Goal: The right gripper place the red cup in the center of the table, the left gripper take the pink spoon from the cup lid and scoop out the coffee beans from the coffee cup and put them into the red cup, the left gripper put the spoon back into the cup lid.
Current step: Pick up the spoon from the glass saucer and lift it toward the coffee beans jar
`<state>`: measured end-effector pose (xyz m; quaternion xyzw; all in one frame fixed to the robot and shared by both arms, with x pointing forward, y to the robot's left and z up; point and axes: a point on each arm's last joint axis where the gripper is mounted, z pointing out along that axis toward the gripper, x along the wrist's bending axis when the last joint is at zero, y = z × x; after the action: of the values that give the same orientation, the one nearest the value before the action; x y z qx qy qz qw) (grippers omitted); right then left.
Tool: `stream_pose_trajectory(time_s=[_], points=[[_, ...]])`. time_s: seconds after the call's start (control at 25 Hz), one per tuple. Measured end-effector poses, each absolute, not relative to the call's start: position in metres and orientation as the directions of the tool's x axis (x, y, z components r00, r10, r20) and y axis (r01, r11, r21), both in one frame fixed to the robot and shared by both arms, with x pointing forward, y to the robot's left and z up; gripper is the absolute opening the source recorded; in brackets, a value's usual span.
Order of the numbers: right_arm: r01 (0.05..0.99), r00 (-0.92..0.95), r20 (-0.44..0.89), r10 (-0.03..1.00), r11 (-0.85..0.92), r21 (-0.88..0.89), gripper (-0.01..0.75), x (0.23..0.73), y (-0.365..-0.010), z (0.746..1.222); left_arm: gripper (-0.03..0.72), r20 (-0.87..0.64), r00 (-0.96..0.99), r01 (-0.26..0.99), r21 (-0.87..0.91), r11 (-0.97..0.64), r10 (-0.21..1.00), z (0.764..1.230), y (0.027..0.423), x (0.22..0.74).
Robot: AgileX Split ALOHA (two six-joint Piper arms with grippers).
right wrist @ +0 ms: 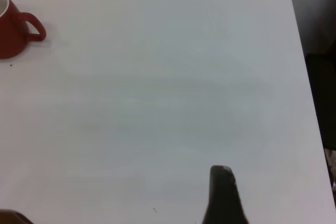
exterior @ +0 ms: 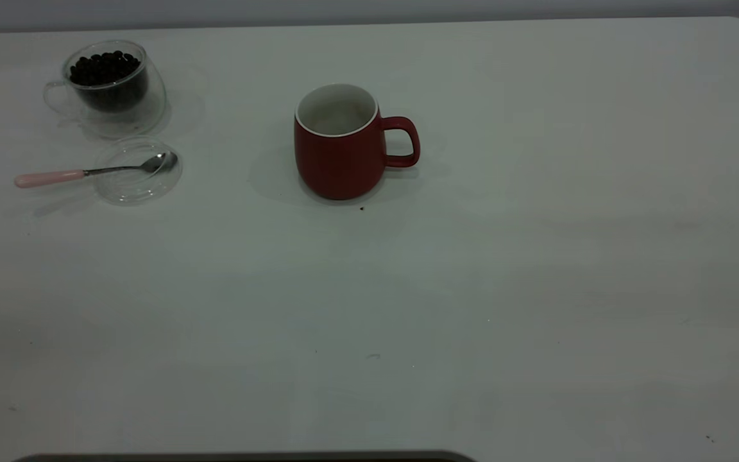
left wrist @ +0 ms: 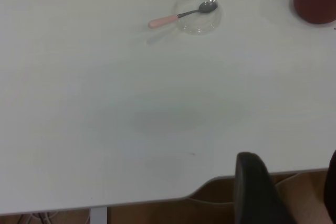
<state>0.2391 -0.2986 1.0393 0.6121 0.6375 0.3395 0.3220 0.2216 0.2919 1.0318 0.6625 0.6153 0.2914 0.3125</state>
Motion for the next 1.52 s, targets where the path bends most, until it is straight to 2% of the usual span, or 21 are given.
stream_pose_trajectory(time_s=[0.52, 0.68, 0.76, 1.04, 1.32, 1.52], points=[[0.561, -0.047, 0.0, 0.999, 0.026, 0.827, 0.558, 0.239, -0.299, 1.039, 0.38, -0.05, 0.078, 0.625, 0.781, -0.01, 0.996, 1.033, 0.289, 0.222], [0.562, -0.043, 0.005, 0.999, 0.02, 0.827, 0.558, 0.239, -0.299, 1.039, 0.379, -0.154, 0.004, 0.605, 0.787, 0.12, 0.988, 1.047, 0.289, 0.236], [0.562, -0.043, 0.005, 0.999, 0.02, 0.827, 0.558, 0.239, -0.299, 1.039, 0.377, -0.196, -0.033, 0.598, 0.782, 0.176, 0.98, 1.058, 0.29, 0.253], [0.561, -0.047, 0.0, 0.999, 0.026, 0.827, 0.558, 0.239, -0.299, 1.039, 0.375, -0.217, -0.115, 0.727, 0.647, 0.231, 0.969, 1.068, 0.296, 0.339], [0.561, -0.047, 0.0, 0.999, 0.026, 0.827, 0.558, 0.239, -0.299, 1.039, 0.374, -0.18, -0.156, 0.817, 0.528, 0.229, 0.971, 1.045, 0.304, 0.43], [0.561, -0.047, 0.0, 0.999, 0.026, 0.827, 0.558, 0.239, -0.299, 1.039, 0.374, -0.146, -0.254, 0.867, 0.404, 0.292, 0.956, 1.014, 0.329, 0.483]])
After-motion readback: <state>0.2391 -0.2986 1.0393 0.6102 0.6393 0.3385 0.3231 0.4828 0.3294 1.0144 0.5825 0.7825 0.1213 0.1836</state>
